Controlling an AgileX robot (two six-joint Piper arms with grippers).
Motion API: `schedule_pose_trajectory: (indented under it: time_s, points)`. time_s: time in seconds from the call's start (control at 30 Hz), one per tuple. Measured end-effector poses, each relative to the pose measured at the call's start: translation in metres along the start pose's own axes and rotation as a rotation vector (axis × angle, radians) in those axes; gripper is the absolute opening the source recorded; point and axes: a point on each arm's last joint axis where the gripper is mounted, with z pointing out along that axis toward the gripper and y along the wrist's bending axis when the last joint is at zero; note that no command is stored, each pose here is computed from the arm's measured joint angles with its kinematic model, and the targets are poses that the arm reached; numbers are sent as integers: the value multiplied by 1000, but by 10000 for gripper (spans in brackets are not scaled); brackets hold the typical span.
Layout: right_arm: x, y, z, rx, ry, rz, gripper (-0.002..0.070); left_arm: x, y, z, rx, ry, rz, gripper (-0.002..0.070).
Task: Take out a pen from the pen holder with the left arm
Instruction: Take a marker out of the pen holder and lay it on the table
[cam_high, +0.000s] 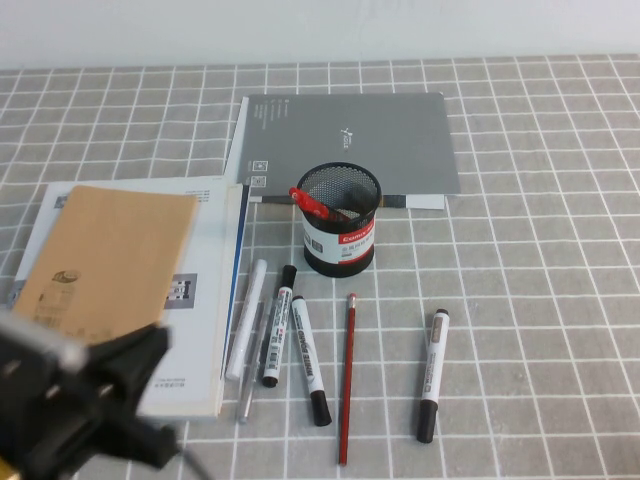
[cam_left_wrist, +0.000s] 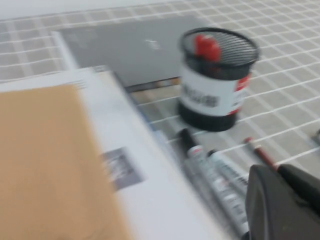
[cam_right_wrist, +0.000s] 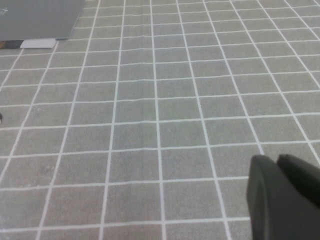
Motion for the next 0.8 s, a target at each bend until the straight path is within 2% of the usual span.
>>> schedule_pose_trajectory:
  time_s: [0.23, 0.33, 0.53, 0.67, 0.8]
  points:
    - [0, 0, 0, 0, 0, 0, -13, 49, 27, -48, -225, -90, -54, -3]
    - [0, 0, 0, 0, 0, 0, -13, 55, 34, -61, -322, -111, -72, -3]
    - [0, 0, 0, 0, 0, 0, -13, 68, 39, -80, -479, -45, -36, -3]
    - [0, 0, 0, 0, 0, 0, -13, 73, 36, -89, -527, -46, -26, -3]
    - [0, 0, 0, 0, 0, 0, -13, 77, 33, -94, -527, -45, -22, -3]
